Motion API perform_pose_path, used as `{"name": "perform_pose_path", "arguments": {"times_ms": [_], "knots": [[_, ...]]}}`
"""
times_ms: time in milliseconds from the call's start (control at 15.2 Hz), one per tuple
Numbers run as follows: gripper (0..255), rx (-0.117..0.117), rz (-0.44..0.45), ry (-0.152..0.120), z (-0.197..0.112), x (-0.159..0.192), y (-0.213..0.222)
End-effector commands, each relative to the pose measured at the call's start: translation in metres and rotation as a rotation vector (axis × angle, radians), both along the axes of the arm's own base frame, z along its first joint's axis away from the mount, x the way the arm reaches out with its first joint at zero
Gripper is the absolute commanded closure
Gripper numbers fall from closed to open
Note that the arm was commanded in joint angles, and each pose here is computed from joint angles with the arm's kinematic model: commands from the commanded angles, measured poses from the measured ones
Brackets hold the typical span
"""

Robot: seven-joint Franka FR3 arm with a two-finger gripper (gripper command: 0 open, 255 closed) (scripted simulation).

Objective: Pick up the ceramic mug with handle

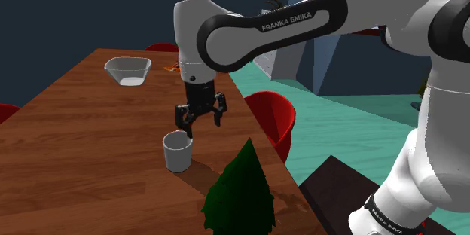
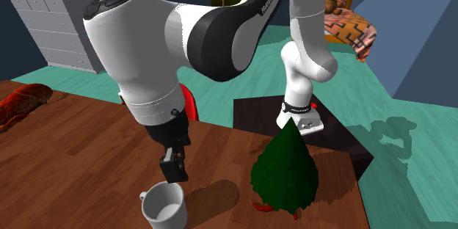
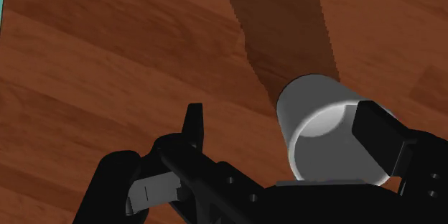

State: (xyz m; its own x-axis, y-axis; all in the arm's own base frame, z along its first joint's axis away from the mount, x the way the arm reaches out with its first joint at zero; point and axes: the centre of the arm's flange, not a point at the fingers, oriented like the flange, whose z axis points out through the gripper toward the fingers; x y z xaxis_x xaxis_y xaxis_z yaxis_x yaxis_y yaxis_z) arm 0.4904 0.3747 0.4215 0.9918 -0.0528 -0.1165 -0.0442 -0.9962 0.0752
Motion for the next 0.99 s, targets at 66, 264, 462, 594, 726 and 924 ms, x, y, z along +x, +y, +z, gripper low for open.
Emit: {"name": "perform_pose_path", "arguments": {"times_ms": [66, 264, 462, 594, 726, 924], "knots": [[0, 0.004, -0.001, -0.003, -0.016, 0.018, 0.033], [0, 0.007, 0.000, -0.006, -0.027, 0.034, 0.067], [0, 0.010, 0.001, -0.009, -0.037, 0.048, 0.095], [0, 0.010, 0.001, -0.009, -0.048, 0.048, 0.095], [0, 0.010, 0.001, -0.009, -0.058, 0.048, 0.095], [0, 0.010, 0.001, -0.009, -0.074, 0.048, 0.095]]}}
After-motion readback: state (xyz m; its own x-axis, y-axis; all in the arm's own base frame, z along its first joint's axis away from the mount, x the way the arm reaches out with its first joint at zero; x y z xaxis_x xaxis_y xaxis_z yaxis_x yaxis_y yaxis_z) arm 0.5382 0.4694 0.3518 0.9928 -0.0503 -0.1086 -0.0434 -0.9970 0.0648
